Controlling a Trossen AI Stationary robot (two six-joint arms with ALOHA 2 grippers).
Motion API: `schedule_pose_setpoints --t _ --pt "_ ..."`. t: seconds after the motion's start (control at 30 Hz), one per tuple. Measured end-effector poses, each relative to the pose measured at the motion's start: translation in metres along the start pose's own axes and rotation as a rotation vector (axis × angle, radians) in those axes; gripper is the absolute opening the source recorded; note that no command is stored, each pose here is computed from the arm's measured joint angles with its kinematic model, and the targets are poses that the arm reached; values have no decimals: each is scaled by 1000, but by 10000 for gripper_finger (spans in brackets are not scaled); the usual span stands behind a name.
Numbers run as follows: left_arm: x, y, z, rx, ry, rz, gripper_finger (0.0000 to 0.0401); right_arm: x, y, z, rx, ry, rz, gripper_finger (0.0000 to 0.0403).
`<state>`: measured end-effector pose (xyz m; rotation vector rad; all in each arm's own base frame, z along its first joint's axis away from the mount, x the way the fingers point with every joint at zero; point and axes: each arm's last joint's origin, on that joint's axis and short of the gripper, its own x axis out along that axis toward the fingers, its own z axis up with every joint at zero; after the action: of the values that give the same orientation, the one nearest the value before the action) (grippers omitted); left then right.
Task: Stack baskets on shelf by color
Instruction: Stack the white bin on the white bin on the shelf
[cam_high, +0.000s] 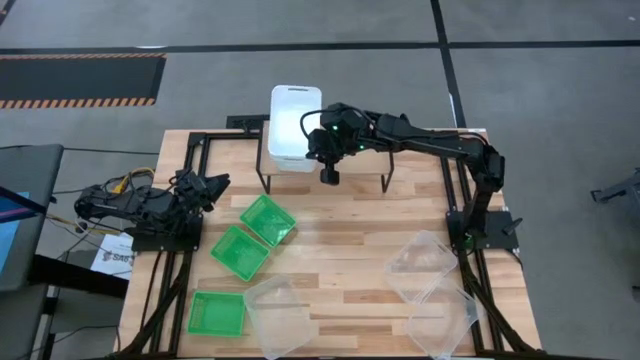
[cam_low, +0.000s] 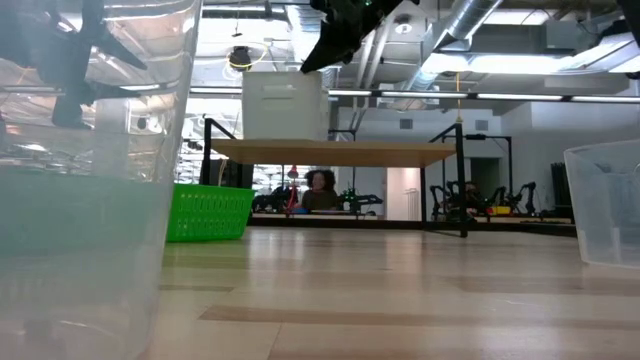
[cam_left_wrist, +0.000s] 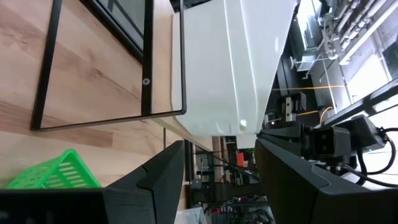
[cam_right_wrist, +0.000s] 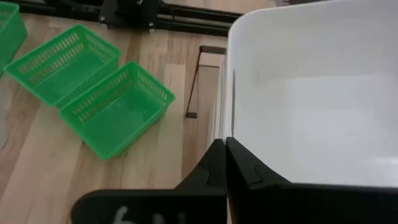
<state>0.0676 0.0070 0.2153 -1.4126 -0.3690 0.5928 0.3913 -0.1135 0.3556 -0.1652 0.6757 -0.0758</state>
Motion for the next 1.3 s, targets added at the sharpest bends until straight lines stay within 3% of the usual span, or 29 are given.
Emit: schedule_pose_setpoints --t 0.5,1.1,1.23,1.3 --pt "0 0 0 0 -1 0 185 -37 -8 37 53 -139 -40 3" --pt "0 0 0 3 -1 2 185 -32 -9 23 81 -27 -19 50" --pt "0 0 0 2 -1 2 185 -40 -12 33 116 -99 -76 52" --pt "0 0 0 3 -1 2 185 -49 -15 38 151 -104 -174 52"
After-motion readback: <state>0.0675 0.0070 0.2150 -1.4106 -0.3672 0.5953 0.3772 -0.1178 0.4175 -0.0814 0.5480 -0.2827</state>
